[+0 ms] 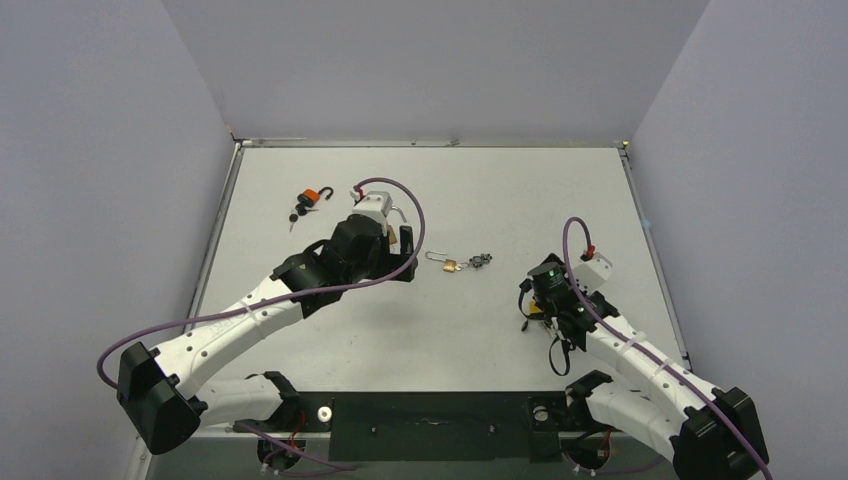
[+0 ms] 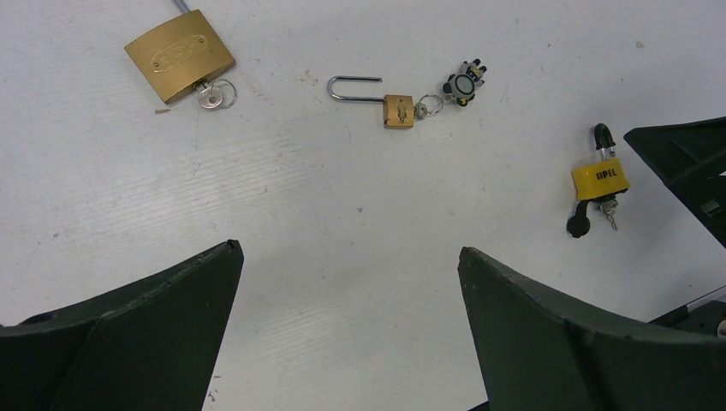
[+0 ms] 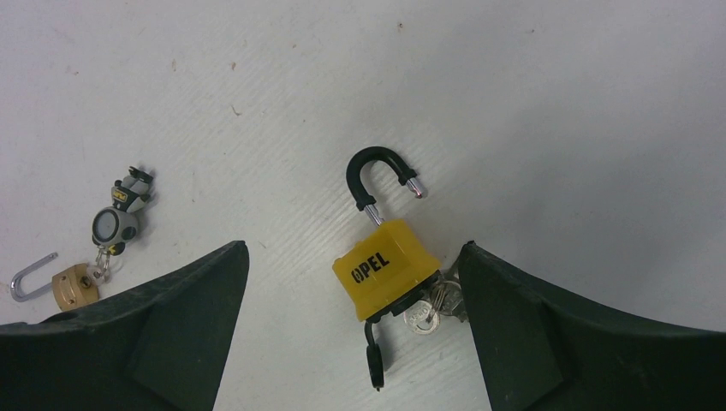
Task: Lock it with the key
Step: Pick up the lock from the center of the board.
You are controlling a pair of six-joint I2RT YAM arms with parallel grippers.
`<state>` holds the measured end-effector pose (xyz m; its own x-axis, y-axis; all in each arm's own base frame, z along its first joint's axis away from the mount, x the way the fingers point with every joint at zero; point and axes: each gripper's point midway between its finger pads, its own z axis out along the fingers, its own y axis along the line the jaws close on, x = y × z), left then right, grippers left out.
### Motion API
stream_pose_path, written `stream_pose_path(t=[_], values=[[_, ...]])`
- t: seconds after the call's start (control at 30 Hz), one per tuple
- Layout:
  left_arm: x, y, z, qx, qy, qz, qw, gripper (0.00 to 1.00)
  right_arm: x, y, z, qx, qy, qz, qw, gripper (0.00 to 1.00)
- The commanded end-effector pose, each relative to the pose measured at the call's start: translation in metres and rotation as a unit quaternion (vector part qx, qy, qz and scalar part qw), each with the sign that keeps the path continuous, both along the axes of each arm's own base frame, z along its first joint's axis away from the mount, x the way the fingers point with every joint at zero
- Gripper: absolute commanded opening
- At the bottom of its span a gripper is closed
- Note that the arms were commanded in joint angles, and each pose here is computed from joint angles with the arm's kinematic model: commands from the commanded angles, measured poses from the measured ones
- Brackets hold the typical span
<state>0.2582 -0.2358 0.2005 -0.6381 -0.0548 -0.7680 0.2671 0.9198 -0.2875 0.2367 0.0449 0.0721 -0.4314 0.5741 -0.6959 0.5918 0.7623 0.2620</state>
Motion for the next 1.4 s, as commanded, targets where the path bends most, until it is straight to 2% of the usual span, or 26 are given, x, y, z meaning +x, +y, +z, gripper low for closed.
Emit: stream_pose_path(t=[0.0,0.33,0.8,0.87,1.07,1.27,1.37], values=[[0.008,-0.006,0.015,-0.03,-0.016,-0.008,0.999,0.98,0.004,0.003,-0.006,0.027,-0.011,-0.025,0.999,0.86],[0.012,-0.001,0.008,-0.032,-0.004,-0.006,0.999,0.99,-0.009,0.006,-0.035,0.058,0.029,-0.056,0.996,0.71],[0.02,0.004,0.008,-0.031,-0.003,0.003,1.0,0.99,-0.005,-0.001,-0.049,0.038,0.069,-0.086,0.993,0.66],[0.021,0.006,0.006,-0.03,0.001,0.007,1.0,0.99,-0.006,-0.002,-0.052,0.034,0.074,-0.087,0.993,0.62],[0.026,0.009,0.003,-0.033,0.009,0.014,0.999,0.99,-0.007,-0.003,-0.054,0.031,0.074,-0.08,0.994,0.46],[0.031,0.007,0.001,-0.041,0.022,0.012,0.999,0.99,0.0,0.0,-0.038,0.023,0.054,-0.051,0.997,0.17],[0.031,0.003,-0.001,-0.05,0.031,0.004,0.998,0.99,0.006,0.004,-0.025,0.019,0.039,-0.031,0.999,0.08]])
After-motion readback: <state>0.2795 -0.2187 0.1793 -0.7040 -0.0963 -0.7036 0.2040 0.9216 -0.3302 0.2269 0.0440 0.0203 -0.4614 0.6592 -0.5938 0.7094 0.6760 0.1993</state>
